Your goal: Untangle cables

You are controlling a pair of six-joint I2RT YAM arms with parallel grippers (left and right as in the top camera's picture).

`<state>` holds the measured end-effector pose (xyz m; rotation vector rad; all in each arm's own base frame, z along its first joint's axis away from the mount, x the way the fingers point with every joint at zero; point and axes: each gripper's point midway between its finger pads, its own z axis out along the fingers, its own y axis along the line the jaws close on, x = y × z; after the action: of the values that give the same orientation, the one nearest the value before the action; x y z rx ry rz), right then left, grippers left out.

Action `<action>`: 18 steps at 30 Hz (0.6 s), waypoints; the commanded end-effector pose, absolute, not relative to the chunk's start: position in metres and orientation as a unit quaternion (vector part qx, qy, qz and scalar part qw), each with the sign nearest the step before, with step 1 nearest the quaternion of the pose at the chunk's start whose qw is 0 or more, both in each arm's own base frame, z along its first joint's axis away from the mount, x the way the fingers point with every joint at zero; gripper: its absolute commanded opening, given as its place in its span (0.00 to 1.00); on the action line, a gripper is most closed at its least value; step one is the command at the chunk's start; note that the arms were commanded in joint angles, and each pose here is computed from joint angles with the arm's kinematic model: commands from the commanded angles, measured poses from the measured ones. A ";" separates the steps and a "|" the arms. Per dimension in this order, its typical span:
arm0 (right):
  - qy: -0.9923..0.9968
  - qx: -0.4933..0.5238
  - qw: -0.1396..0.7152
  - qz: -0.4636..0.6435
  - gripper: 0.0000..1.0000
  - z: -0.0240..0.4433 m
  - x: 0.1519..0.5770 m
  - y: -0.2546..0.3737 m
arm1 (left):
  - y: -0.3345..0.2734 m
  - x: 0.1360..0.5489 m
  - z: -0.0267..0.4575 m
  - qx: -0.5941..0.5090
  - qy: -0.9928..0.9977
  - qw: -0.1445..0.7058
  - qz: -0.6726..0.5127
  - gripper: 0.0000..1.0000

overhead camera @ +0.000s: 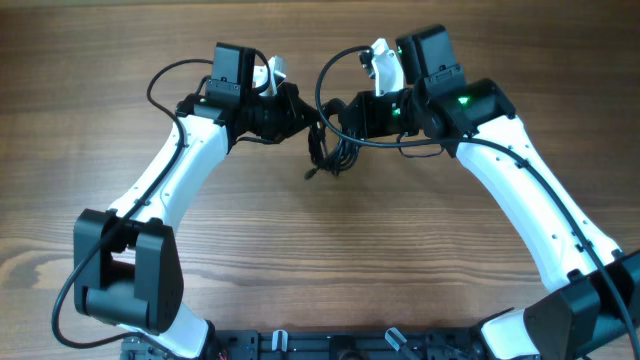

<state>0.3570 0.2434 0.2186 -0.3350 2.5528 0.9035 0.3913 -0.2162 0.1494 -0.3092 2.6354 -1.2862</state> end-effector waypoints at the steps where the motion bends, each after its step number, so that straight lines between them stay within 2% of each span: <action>1: 0.908 -0.106 0.211 0.347 0.04 0.225 0.365 0.253 | -0.224 0.374 0.161 -0.096 0.883 0.063 -0.454 0.04; 5: 0.906 -0.094 0.216 0.353 0.04 0.226 0.371 0.256 | -0.247 0.351 0.160 -0.073 0.884 0.026 -0.461 0.04; 8: 0.907 -0.094 0.213 0.352 0.04 0.225 0.370 0.255 | -0.252 0.357 0.167 -0.058 0.879 0.047 -0.471 0.04; 11: 0.908 -0.096 0.211 0.350 0.04 0.224 0.369 0.255 | -0.214 0.390 0.204 -0.078 0.861 0.125 -0.486 0.04; 14: 0.908 -0.096 0.210 0.350 0.04 0.224 0.368 0.255 | -0.178 0.401 0.244 -0.088 0.845 0.187 -0.492 0.04; 16: 0.908 -0.096 0.209 0.350 0.04 0.223 0.368 0.254 | -0.159 0.407 0.239 -0.118 0.852 0.200 -0.469 0.04; 18: 0.911 -0.096 0.203 0.347 0.04 0.221 0.365 0.253 | -0.140 0.413 0.215 -0.167 0.877 0.207 -0.401 0.04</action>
<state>0.3682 0.2482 0.2189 -0.2519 2.5395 0.9370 0.4041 -0.1584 0.2311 -0.3647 2.4112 -1.3080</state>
